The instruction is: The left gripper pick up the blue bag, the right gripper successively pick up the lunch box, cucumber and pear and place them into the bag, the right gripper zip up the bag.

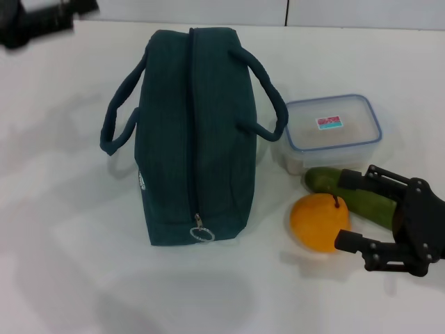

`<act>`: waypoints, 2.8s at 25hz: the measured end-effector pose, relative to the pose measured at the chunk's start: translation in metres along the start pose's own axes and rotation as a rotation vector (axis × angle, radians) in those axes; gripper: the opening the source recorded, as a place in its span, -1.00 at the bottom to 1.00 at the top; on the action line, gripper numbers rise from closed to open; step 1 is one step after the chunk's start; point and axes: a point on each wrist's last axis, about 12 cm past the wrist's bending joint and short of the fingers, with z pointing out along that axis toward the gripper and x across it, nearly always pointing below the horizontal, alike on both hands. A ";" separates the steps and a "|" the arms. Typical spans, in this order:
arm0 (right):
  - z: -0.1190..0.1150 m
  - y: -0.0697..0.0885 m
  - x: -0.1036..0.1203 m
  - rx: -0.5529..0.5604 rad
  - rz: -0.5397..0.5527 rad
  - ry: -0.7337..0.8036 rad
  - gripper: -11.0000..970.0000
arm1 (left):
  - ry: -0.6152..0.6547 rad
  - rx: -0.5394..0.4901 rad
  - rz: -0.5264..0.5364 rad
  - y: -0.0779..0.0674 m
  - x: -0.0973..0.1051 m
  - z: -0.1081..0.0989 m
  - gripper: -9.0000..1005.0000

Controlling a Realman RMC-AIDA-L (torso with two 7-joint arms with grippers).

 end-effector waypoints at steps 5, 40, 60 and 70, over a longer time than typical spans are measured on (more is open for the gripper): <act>-0.002 0.001 0.000 0.011 0.001 -0.011 0.80 | 0.131 -0.224 -0.177 0.046 -0.007 0.021 0.74; -0.013 0.000 -0.003 0.079 -0.009 -0.049 0.80 | 0.757 -0.338 -0.548 -0.011 -0.012 0.090 0.74; -0.013 -0.003 -0.005 0.099 -0.007 -0.060 0.80 | 0.771 -0.312 -0.614 -0.004 0.007 0.091 -0.09; -0.022 -0.011 -0.006 0.206 0.049 -0.089 0.79 | 0.746 -0.263 -0.617 -0.009 0.005 0.098 -0.81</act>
